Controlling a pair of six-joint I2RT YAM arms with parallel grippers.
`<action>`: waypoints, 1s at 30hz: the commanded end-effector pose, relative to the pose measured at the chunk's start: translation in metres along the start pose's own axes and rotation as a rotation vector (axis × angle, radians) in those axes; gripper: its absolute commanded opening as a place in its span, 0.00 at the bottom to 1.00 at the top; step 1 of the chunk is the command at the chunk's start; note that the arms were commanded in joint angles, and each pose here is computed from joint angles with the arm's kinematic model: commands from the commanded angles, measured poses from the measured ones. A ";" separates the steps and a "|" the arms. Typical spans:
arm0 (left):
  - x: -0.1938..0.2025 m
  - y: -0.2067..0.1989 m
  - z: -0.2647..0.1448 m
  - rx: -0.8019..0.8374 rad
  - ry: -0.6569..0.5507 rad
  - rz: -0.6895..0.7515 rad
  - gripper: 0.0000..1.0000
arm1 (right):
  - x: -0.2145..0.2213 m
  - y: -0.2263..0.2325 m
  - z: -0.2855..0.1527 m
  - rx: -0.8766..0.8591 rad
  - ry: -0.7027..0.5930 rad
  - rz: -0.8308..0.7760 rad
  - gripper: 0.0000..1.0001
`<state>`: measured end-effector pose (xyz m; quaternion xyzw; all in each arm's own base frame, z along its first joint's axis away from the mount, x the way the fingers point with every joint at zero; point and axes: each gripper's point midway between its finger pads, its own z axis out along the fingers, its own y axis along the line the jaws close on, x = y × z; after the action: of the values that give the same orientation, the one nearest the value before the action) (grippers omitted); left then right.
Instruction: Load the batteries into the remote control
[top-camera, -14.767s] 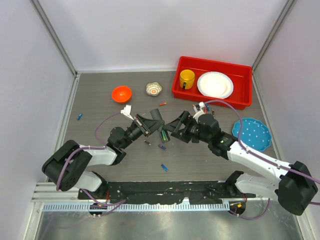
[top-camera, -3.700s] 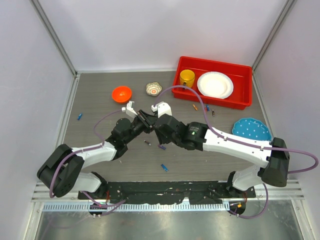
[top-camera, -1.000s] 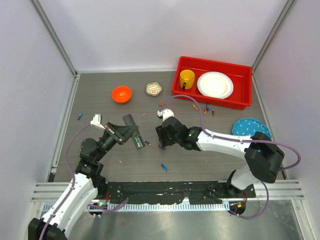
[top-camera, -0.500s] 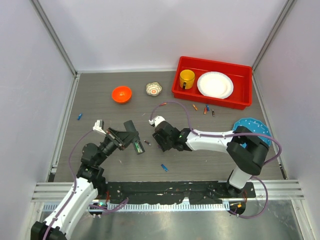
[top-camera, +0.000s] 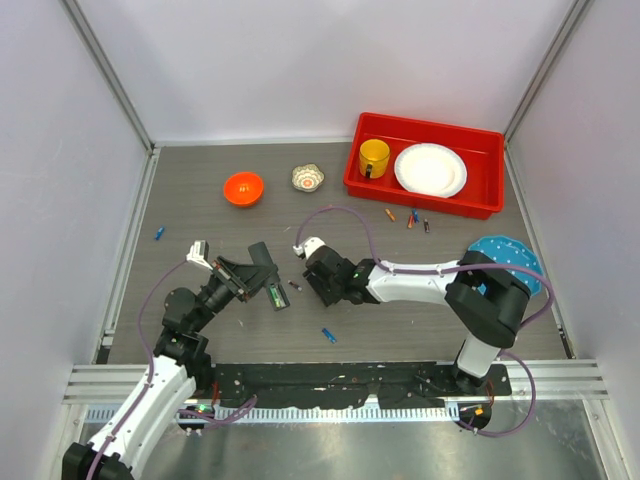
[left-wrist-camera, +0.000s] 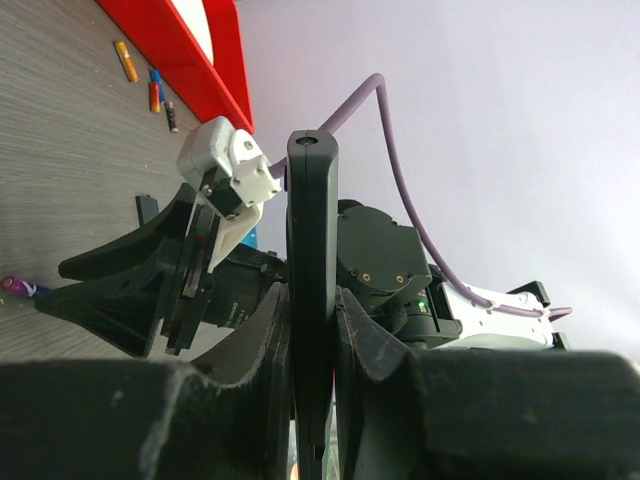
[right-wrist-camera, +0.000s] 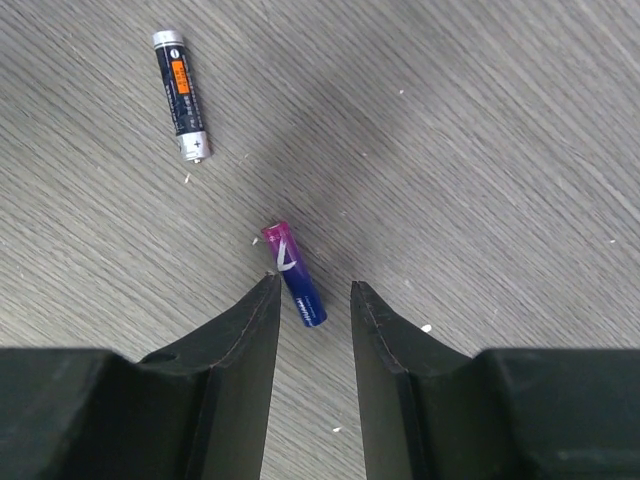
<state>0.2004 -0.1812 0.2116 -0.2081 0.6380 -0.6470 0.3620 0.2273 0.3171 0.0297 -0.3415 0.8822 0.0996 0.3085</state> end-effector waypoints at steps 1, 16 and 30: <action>0.002 -0.015 -0.001 0.069 0.014 0.032 0.00 | -0.010 0.006 0.003 -0.005 -0.016 -0.018 0.40; 0.004 -0.011 -0.001 0.077 0.024 0.034 0.00 | 0.003 -0.001 0.007 0.040 0.004 0.025 0.20; -0.005 -0.011 0.008 0.095 -0.010 0.068 0.00 | 0.036 -0.078 -0.018 0.283 0.076 0.369 0.01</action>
<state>0.2051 -0.1850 0.2054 -0.1982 0.6393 -0.6488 0.3619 0.2536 0.2472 0.0214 -0.1661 0.9389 0.0443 0.2982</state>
